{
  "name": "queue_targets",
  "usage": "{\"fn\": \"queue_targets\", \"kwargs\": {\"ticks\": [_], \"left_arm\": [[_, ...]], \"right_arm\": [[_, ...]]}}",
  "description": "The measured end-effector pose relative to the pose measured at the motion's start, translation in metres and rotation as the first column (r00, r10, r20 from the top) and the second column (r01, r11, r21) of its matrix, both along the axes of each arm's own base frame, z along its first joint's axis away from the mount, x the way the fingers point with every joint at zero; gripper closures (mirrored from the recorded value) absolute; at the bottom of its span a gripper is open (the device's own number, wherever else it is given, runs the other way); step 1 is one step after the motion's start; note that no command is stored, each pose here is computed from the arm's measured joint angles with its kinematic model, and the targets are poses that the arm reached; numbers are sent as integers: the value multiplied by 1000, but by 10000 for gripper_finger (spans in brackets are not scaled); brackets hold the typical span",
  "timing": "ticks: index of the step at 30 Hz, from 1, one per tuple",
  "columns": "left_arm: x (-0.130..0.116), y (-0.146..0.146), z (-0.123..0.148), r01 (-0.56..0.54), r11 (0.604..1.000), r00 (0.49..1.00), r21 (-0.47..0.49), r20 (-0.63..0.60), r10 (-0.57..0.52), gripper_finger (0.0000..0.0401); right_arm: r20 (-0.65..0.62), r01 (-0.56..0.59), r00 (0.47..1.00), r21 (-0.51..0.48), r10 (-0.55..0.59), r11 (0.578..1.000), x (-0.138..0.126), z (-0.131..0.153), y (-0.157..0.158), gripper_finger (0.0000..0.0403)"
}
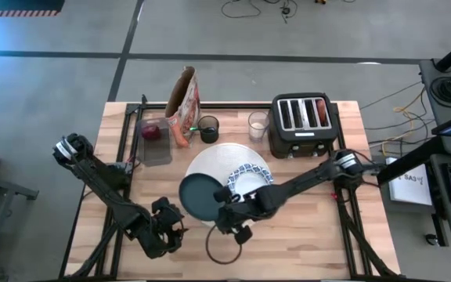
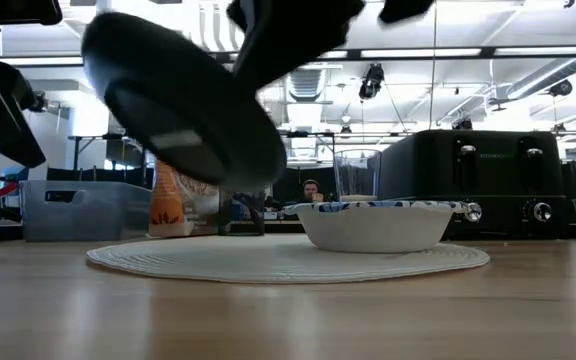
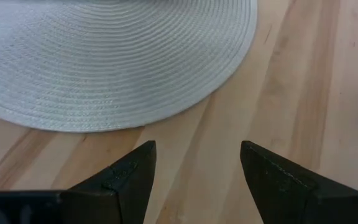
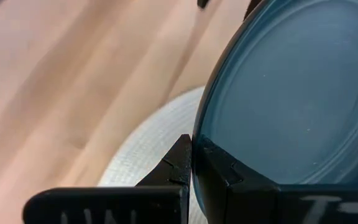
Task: Arrange a breakfast setting
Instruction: Put the dark blue plate to the right of the white patterned bowl on the white placemat
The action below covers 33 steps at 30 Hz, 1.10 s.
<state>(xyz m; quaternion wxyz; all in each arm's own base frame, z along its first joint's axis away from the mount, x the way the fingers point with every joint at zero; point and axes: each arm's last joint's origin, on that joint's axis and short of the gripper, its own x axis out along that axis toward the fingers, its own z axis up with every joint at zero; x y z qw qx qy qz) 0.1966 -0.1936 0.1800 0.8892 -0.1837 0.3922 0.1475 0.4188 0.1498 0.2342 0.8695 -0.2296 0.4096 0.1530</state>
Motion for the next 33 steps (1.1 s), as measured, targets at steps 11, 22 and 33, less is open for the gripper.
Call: {"fn": "queue_targets", "kwargs": {"ticks": [11, 22, 33], "left_arm": [[0, 2, 0, -51, 999, 999, -12, 9, 51, 182], [-2, 4, -1, -84, 996, 996, 0, 3, 84, 182], [-2, 5, -1, -93, 996, 996, 8, 14, 93, 182]], "right_arm": [[-76, 58, 995, -37, -61, 998, 19, -38, -27, 394], [-74, 90, 993, -57, -94, 994, 23, -38, -41, 394], [-87, 188, 978, -7, -187, 982, 24, -39, -48, 394]]}}
